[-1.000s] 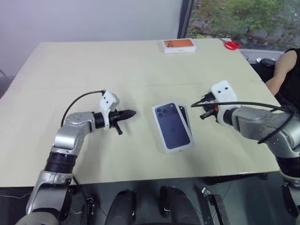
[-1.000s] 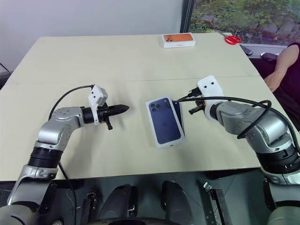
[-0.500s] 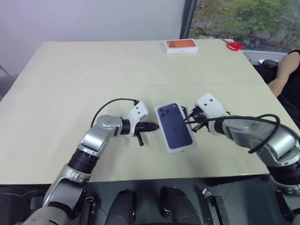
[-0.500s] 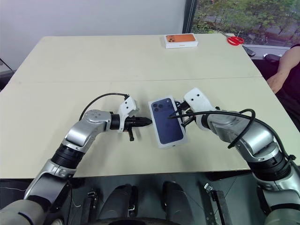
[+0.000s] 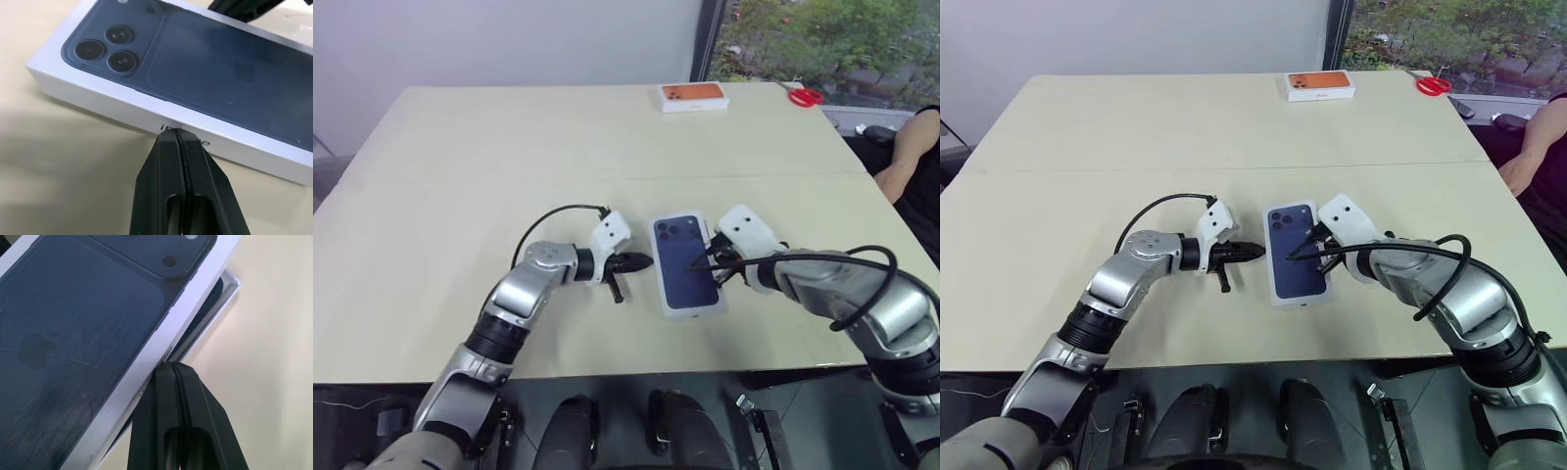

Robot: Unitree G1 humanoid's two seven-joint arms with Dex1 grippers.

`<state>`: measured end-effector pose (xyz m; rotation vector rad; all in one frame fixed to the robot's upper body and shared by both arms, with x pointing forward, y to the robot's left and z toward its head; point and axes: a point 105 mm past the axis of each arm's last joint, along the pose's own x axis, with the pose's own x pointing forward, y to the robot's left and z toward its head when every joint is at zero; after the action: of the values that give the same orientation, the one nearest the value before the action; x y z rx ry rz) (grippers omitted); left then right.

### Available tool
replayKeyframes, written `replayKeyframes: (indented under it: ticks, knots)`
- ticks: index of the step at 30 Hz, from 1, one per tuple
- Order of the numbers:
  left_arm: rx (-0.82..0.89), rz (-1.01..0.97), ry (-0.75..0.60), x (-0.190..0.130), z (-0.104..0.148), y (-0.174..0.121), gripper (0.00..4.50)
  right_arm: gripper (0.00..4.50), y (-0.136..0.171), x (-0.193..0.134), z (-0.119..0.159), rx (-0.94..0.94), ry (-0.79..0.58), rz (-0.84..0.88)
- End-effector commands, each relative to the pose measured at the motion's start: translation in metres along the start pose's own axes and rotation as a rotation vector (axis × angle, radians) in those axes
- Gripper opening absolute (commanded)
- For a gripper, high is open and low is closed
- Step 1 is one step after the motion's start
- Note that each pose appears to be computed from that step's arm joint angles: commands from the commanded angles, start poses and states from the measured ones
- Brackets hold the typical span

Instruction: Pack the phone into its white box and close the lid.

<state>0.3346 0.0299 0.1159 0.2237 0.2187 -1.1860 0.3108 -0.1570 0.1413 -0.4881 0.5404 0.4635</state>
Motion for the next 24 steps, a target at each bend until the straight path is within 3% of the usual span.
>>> replayKeyframes:
  ticks: [1,24]
  knots:
    - [0.029,0.001,-0.089,0.002,0.0226,0.0,0.0,0.02,0.0003,-0.0055,0.0104,-0.006,-0.05,0.002]
    - [0.019,0.036,-0.098,0.0065,0.0222,0.0063,0.0,0.02,-0.008,-0.0002,0.0062,0.008,-0.037,-0.045]
